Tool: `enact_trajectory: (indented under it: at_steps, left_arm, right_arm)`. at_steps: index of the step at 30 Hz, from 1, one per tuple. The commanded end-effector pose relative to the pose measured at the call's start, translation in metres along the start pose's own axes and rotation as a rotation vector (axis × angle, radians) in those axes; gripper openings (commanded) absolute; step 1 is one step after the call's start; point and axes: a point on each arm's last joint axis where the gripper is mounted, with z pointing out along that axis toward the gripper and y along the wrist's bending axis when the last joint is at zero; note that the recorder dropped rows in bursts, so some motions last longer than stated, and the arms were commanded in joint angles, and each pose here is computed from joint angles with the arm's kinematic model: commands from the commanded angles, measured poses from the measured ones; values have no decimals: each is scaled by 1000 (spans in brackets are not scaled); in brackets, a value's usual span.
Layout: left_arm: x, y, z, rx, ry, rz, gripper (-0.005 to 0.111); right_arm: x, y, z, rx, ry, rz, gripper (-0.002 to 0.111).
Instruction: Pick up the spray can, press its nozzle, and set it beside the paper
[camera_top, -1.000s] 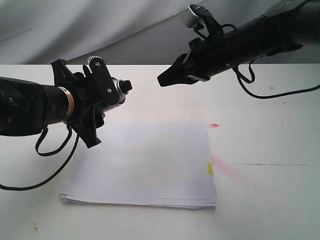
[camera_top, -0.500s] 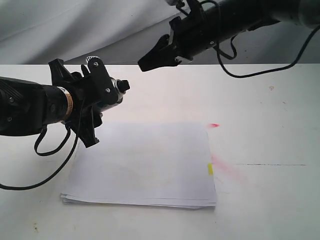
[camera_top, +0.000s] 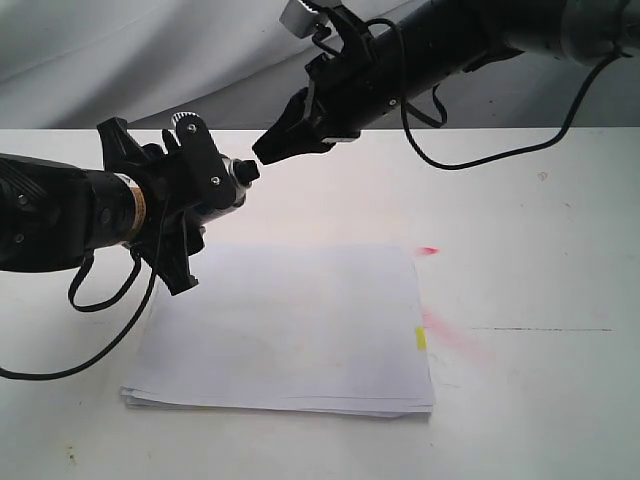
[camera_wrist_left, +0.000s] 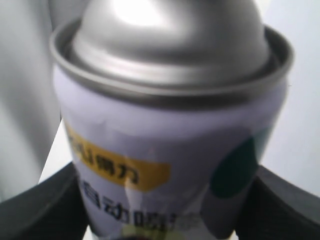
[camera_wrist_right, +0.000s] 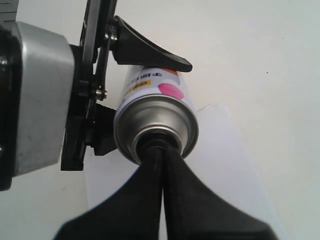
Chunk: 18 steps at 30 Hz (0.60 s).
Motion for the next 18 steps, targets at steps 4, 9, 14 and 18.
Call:
enact_trajectory:
  at_steps: [4, 9, 14, 18]
  left_arm:
    - [-4, 3, -3, -17, -9, -3, 0]
    - [-4, 3, -3, -17, -9, -3, 0]
    - [-4, 3, -3, -17, -9, -3, 0]
    - [-4, 3, -2, -16, -9, -10, 0]
  right_arm:
    - [-1, -1, -1, 13, 6, -11, 0]
    - [-2, -1, 0, 20, 3, -13, 0]
    - [-3, -1, 9, 33, -12, 2, 0]
    - [6, -2, 28, -23, 14, 31, 0]
